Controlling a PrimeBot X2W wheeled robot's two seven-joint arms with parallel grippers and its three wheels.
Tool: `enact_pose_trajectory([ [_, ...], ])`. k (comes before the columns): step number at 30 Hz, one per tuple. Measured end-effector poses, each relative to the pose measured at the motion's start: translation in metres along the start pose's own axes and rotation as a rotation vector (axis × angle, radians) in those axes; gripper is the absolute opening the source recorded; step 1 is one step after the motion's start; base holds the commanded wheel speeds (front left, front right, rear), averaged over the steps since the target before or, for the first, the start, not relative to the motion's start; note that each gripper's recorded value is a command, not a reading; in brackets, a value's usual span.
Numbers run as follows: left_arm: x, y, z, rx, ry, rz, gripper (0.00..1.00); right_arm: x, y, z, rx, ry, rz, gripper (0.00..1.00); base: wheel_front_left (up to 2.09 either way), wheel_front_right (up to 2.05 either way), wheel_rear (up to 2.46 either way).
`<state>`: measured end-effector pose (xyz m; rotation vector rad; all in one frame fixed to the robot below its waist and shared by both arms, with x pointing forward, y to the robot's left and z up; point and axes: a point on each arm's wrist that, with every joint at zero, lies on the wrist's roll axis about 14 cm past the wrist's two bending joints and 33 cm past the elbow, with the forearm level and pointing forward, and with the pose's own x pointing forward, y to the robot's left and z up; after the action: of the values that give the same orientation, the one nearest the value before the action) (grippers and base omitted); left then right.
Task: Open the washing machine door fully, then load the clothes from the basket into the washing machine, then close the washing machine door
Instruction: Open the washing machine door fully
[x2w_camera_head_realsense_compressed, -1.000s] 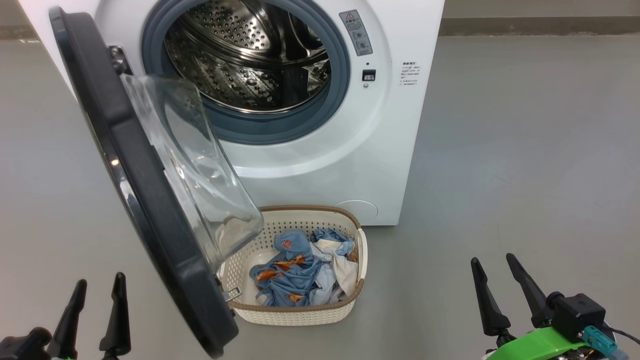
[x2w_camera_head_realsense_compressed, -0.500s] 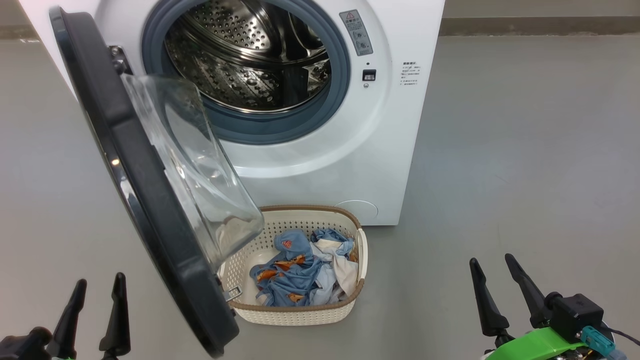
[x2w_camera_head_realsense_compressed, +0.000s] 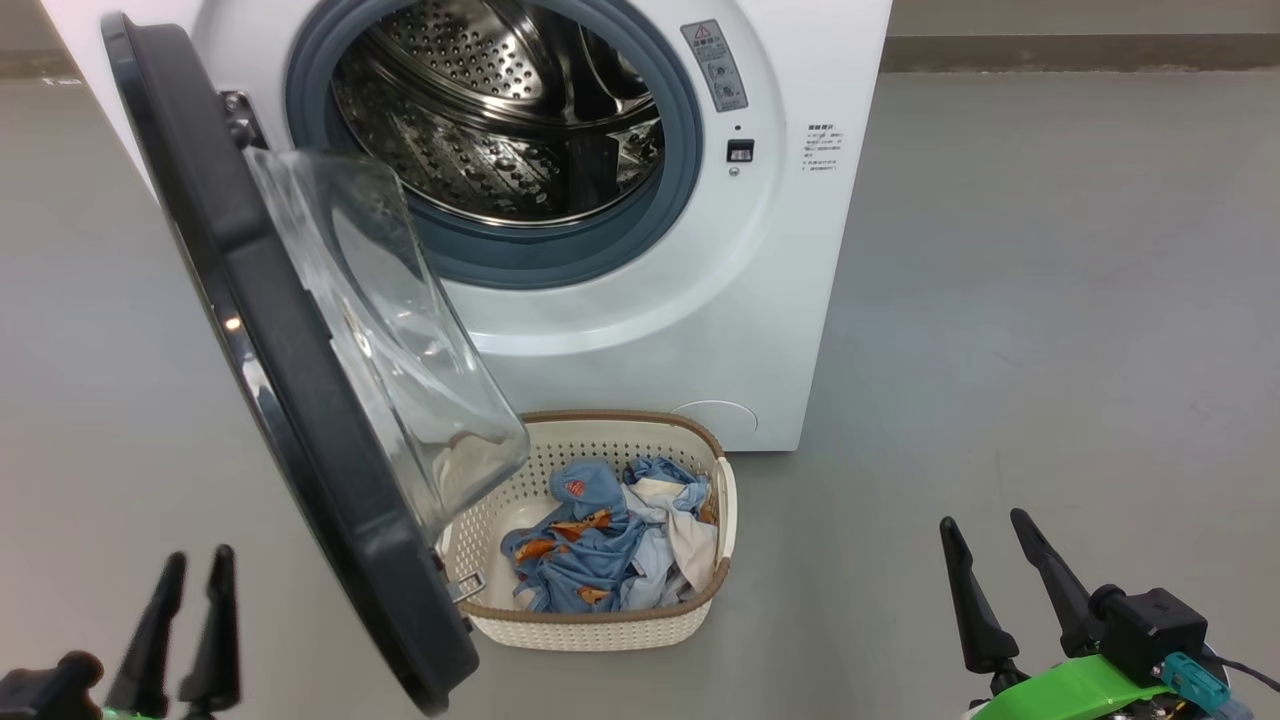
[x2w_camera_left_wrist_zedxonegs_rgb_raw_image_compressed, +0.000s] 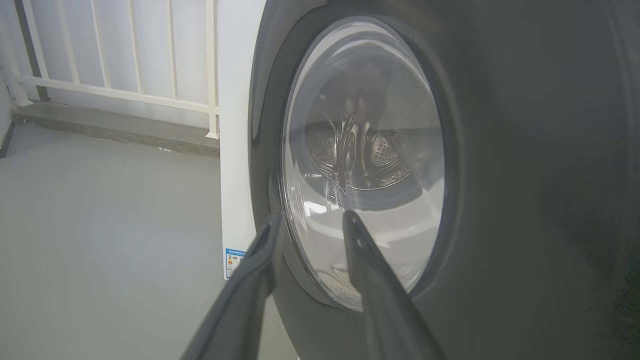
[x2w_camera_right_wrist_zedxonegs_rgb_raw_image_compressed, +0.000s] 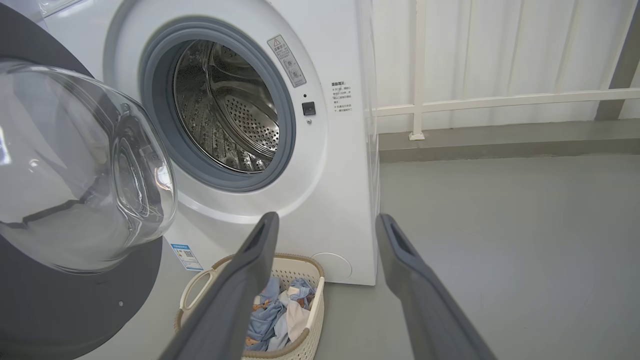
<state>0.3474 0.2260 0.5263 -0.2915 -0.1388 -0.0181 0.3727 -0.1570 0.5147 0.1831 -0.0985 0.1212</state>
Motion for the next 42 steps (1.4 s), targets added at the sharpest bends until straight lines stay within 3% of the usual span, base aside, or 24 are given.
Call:
enact_pose_trajectory([
  [5,0.004,-0.011,0.022,0.014,-0.070,-0.037,0.00,0.001,0.000,0.000,0.000,0.000,0.000,1.00,0.00,0.00,0.00],
  [15,0.001,-0.065,0.120,0.065,-0.381,-0.198,0.00,0.000,0.002,-0.002,0.002,0.006,0.005,1.00,0.00,0.00,0.00],
  [22,-0.016,-0.121,0.146,-0.003,-0.462,-0.394,0.00,-0.001,0.002,-0.002,0.012,0.006,0.003,1.00,0.00,0.00,0.00],
  [29,-0.024,-0.152,0.110,-0.093,-0.328,-0.506,0.00,-0.004,0.002,-0.007,0.015,0.021,0.000,1.00,0.00,0.00,0.00],
  [42,-0.017,-0.158,0.021,-0.148,-0.023,-0.519,0.00,-0.010,-0.003,-0.016,0.027,0.048,-0.020,1.00,0.00,0.00,0.00],
])
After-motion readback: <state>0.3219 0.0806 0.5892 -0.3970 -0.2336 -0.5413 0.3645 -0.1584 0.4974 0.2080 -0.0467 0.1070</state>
